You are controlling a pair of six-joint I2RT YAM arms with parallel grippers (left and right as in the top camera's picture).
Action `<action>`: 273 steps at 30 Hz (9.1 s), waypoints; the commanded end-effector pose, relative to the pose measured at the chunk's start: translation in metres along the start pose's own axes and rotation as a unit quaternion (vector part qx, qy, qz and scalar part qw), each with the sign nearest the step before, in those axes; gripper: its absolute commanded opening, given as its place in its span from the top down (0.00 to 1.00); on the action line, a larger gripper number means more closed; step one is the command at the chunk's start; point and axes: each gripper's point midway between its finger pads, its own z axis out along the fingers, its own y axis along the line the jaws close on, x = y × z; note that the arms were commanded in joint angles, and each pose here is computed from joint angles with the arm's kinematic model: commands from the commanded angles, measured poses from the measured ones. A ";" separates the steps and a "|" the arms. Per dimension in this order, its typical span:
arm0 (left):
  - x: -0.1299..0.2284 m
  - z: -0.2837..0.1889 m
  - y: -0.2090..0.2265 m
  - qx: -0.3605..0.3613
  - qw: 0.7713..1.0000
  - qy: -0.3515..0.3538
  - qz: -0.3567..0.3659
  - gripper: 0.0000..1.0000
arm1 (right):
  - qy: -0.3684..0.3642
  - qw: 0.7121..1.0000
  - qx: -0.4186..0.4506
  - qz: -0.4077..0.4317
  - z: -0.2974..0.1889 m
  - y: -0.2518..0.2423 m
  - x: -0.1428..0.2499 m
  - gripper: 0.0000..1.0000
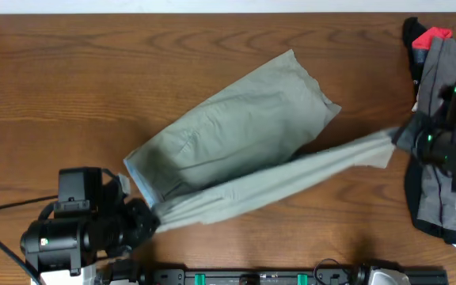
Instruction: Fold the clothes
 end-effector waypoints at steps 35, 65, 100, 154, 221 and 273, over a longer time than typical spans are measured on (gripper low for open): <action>-0.160 0.044 0.053 -0.220 0.961 -0.150 -0.073 0.94 | -0.033 0.929 -0.358 -0.086 0.251 0.220 -0.059 0.99; -0.188 0.051 0.089 -0.318 0.920 -0.193 -0.122 0.50 | -0.062 0.920 -0.372 -0.109 0.295 0.262 -0.027 0.43; -0.215 0.173 0.052 -0.192 0.970 -0.047 0.140 0.71 | 0.208 0.957 -0.100 -0.173 0.316 0.113 0.084 0.79; -0.185 0.267 -0.143 -0.012 0.889 -0.074 0.453 0.78 | 0.449 0.886 0.003 -0.113 0.225 0.087 0.201 0.95; -0.281 0.255 -0.182 -0.037 0.898 -0.130 0.419 0.70 | 0.408 0.897 0.133 -0.104 0.241 -0.003 0.200 0.99; -0.288 0.182 0.008 -0.127 0.945 -0.136 0.268 0.59 | 0.426 0.855 -0.077 -0.285 0.209 0.149 0.317 0.93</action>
